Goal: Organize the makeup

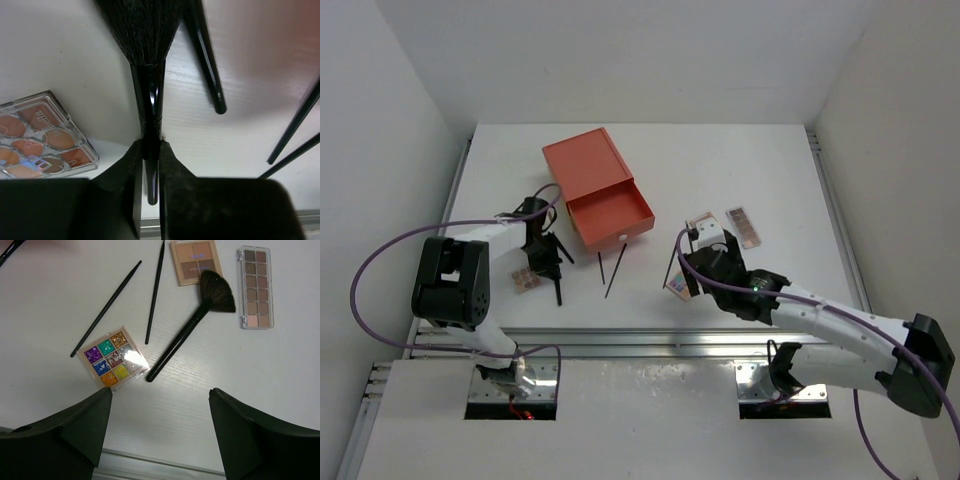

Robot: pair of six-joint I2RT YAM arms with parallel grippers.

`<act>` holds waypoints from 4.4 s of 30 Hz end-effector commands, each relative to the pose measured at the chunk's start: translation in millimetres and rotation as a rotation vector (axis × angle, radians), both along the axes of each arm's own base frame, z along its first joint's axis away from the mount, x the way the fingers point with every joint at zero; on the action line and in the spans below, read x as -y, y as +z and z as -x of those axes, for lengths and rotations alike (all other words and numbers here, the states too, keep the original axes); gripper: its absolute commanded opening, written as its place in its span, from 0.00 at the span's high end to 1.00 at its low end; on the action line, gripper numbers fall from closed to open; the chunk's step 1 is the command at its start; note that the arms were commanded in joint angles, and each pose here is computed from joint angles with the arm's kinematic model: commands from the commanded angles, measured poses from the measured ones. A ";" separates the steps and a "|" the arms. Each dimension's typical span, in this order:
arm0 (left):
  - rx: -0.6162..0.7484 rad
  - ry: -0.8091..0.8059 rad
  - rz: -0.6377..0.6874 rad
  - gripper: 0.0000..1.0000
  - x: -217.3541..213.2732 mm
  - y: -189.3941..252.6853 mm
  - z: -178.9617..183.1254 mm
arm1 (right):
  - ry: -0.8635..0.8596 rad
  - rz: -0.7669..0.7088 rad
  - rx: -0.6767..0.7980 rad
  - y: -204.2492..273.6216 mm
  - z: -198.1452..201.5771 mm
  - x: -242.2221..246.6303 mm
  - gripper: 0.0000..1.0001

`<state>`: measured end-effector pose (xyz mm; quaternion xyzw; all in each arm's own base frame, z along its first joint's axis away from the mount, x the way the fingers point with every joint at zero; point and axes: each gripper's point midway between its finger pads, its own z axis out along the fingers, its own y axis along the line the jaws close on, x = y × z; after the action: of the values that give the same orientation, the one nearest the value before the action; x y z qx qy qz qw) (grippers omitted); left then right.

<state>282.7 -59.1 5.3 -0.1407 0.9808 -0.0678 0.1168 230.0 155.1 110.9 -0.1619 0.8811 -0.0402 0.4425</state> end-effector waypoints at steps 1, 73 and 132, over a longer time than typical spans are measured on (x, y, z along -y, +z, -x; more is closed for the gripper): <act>0.007 0.028 -0.027 0.93 -10.8 -10.3 -4.2 | -0.035 -0.001 0.029 5.0 0.7 7.8 0.22; 0.744 -0.910 -0.030 0.46 135.9 230.0 -142.7 | -0.457 -0.145 -0.353 -107.7 -110.9 50.1 0.38; 0.740 -0.354 -0.237 0.50 54.2 159.2 -227.1 | -0.565 -1.038 -0.096 47.8 -171.2 -245.1 1.00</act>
<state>518.9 -120.4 169.7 0.0798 0.8748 -0.0236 0.4774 394.3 385.1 146.3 0.2647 0.8333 0.2443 0.4193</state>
